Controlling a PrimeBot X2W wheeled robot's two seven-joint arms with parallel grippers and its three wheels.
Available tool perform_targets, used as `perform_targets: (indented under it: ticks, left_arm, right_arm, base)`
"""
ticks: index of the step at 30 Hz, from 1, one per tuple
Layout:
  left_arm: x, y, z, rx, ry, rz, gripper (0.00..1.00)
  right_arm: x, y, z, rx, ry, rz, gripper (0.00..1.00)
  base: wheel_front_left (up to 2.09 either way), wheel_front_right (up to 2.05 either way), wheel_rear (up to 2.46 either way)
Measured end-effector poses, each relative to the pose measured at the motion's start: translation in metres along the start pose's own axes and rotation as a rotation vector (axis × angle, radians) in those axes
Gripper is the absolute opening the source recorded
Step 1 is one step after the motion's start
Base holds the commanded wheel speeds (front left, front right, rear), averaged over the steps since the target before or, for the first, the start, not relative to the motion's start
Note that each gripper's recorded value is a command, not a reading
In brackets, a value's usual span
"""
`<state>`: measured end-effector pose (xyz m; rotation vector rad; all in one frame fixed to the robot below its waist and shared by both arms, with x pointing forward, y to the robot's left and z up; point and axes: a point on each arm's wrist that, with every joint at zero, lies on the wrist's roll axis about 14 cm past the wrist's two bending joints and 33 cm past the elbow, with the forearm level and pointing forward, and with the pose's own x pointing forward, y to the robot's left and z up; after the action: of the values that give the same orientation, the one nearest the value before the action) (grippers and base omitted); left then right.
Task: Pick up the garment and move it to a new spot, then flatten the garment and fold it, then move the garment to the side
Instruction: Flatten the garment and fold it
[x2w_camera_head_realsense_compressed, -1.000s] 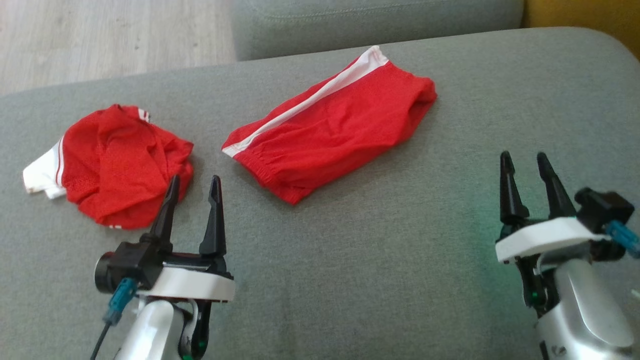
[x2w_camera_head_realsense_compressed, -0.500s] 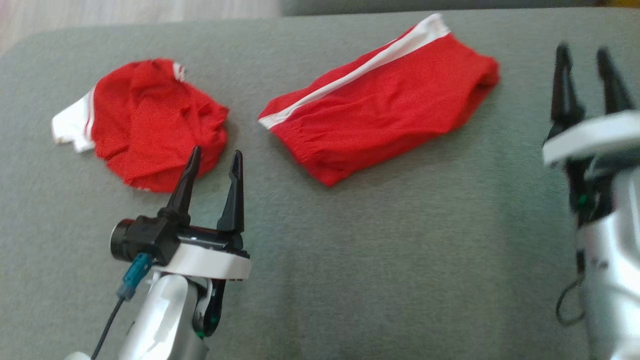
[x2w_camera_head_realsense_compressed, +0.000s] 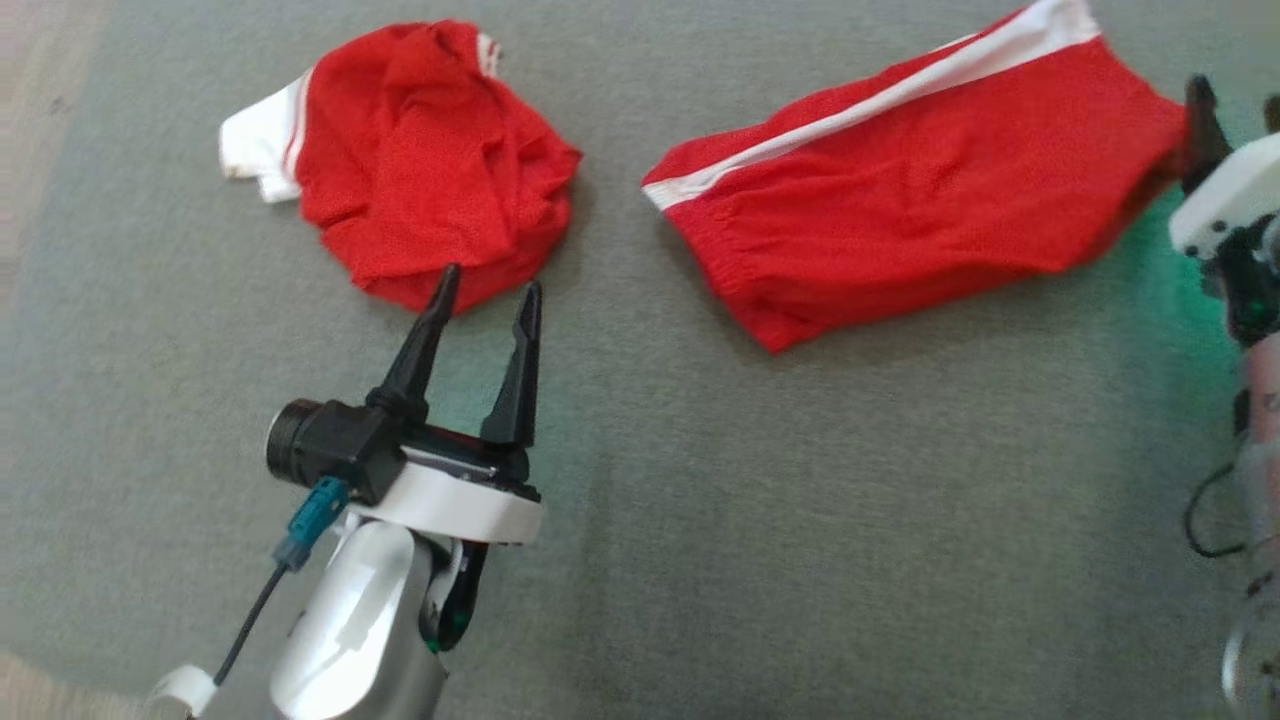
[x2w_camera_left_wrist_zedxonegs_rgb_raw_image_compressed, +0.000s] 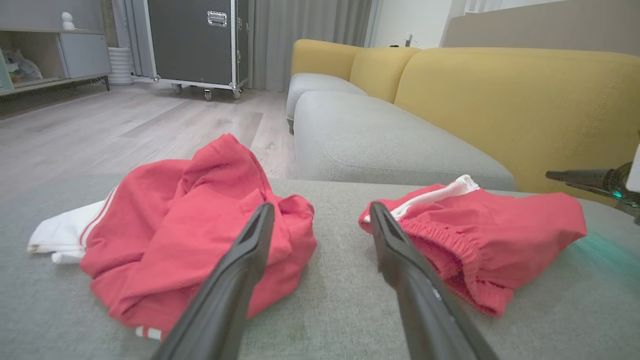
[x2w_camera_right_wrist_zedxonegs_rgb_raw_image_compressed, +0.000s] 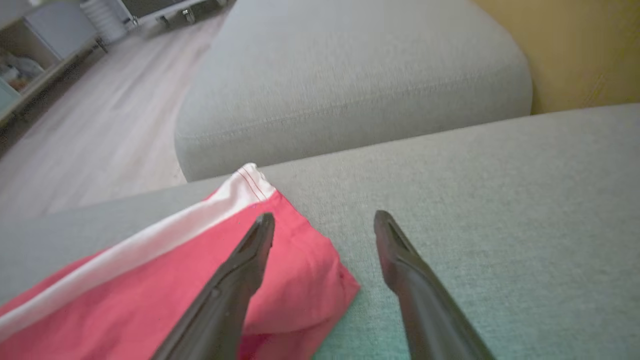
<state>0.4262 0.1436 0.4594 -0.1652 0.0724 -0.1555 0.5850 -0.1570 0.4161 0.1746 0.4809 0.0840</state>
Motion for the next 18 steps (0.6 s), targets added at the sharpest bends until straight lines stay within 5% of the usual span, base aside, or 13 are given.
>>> perform_targets:
  ticks: [7,14,15,16,18]
  left_arm:
    - [0.001,0.011,-0.003,-0.004,0.01,0.029,1.0]
    - [0.012,0.01,0.001,0.005,-0.002,0.021,1.0]
    - [0.012,0.009,0.0,0.005,-0.001,0.022,1.0]
    - [0.013,0.008,0.0,0.004,0.0,0.019,1.0]
    - [0.015,0.006,-0.001,0.002,0.0,0.013,1.0]
  right_arm:
    - [0.018,-0.006,-0.054,-0.063,0.183,-0.029,1.0]
    - [0.029,-0.004,-0.053,-0.092,0.201,-0.025,1.0]
    - [0.029,-0.003,-0.053,-0.099,0.202,-0.022,0.84]
    - [0.03,-0.002,-0.052,-0.111,0.198,-0.019,0.0]
    - [0.029,-0.002,-0.051,-0.137,0.19,-0.013,0.0]
  base:
    - [0.0,0.0,0.0]
    - [0.0,0.0,0.0]
    - [0.0,0.0,0.0]
    - [0.0,0.0,0.0]
    - [0.0,0.0,0.0]
